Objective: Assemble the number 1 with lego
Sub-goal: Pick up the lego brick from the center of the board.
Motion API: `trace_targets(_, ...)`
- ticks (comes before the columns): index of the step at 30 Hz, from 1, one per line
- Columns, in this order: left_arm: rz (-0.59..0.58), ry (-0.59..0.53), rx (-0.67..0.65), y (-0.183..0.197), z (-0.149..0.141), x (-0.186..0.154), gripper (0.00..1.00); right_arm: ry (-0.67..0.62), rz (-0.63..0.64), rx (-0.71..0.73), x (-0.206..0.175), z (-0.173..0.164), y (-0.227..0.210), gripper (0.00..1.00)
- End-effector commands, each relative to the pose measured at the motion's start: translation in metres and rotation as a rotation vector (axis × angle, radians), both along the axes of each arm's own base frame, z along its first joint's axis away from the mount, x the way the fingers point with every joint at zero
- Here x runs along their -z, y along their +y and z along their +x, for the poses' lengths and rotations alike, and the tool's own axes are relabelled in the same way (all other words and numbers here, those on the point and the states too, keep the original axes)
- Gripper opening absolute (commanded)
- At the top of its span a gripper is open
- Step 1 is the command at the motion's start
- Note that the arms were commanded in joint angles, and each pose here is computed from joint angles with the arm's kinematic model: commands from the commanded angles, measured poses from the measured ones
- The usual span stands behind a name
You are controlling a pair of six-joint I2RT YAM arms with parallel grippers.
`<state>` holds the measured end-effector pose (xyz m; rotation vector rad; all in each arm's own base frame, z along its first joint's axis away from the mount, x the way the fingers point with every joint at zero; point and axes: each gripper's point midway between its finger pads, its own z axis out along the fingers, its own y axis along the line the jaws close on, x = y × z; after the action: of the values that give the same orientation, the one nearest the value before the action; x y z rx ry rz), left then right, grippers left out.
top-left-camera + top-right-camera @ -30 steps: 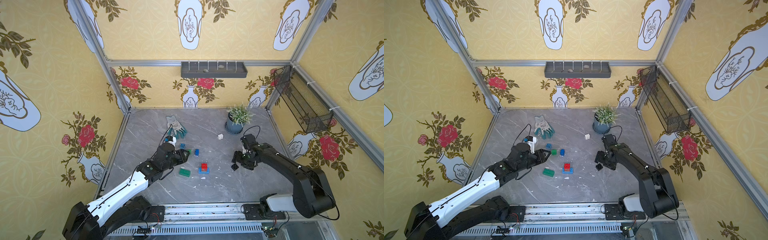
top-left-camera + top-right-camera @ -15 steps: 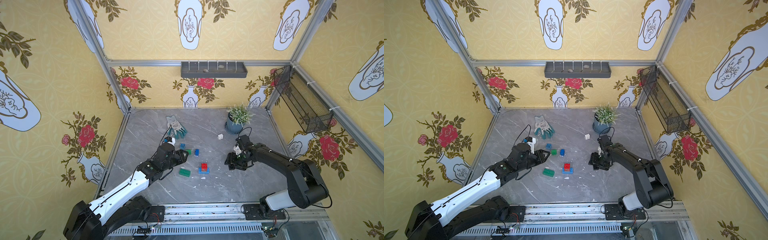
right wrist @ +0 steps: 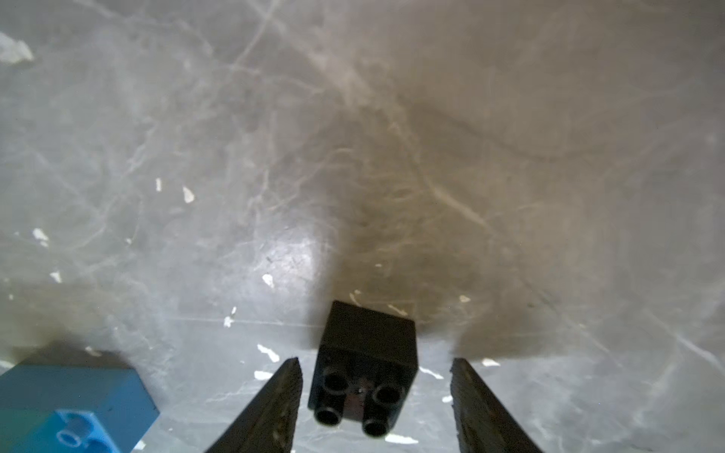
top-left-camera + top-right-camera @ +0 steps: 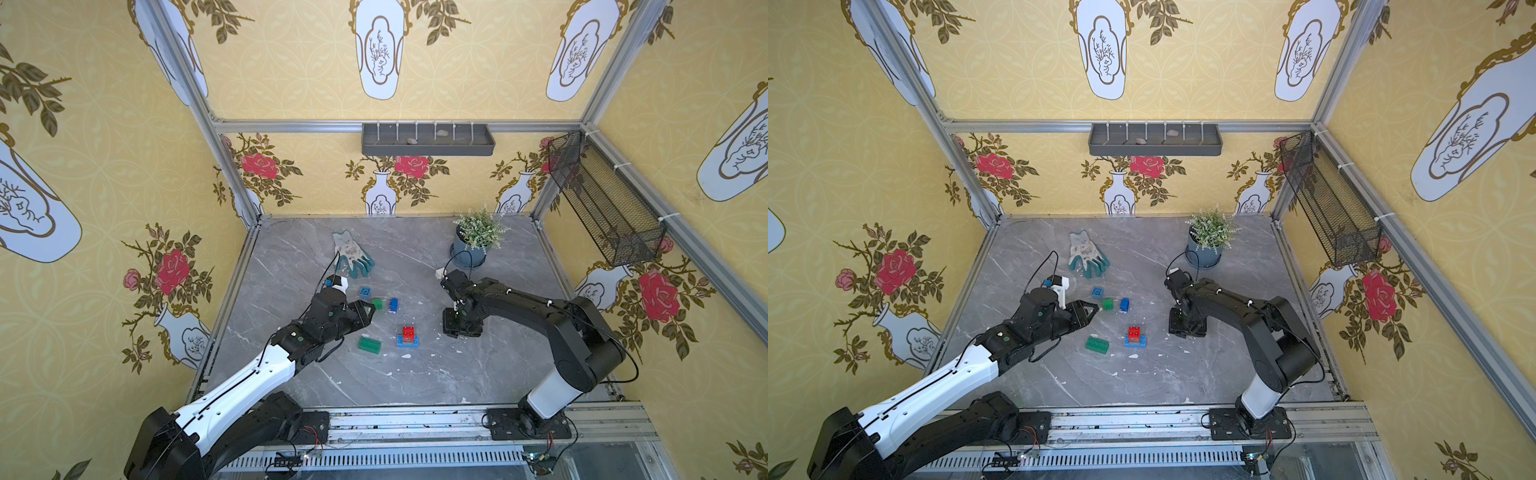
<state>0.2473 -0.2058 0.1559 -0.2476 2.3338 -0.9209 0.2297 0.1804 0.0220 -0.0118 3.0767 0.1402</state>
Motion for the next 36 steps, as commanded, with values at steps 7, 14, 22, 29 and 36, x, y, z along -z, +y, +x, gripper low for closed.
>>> trace_targets(7,0.013,0.020,-0.003,0.004,-0.004,0.006,0.46,-0.018,-0.045,0.017,0.001,0.009,0.008,0.51)
trace_targets(14,0.010,0.015,-0.002,0.005,-0.005,0.006,0.46,-0.009,-0.063,0.020,0.004,0.006,0.008,0.38)
trace_targets(22,0.013,0.015,-0.007,0.007,-0.005,0.006,0.46,-0.010,-0.069,0.010,0.003,0.006,0.010,0.27)
trace_targets(29,0.021,0.009,-0.016,0.012,-0.007,0.007,0.46,-0.116,-0.019,-0.120,-0.038,0.016,0.020,0.23)
trace_targets(36,0.016,0.000,-0.038,0.017,-0.006,0.009,0.46,-0.195,0.060,-0.395,-0.086,0.024,0.045,0.29)
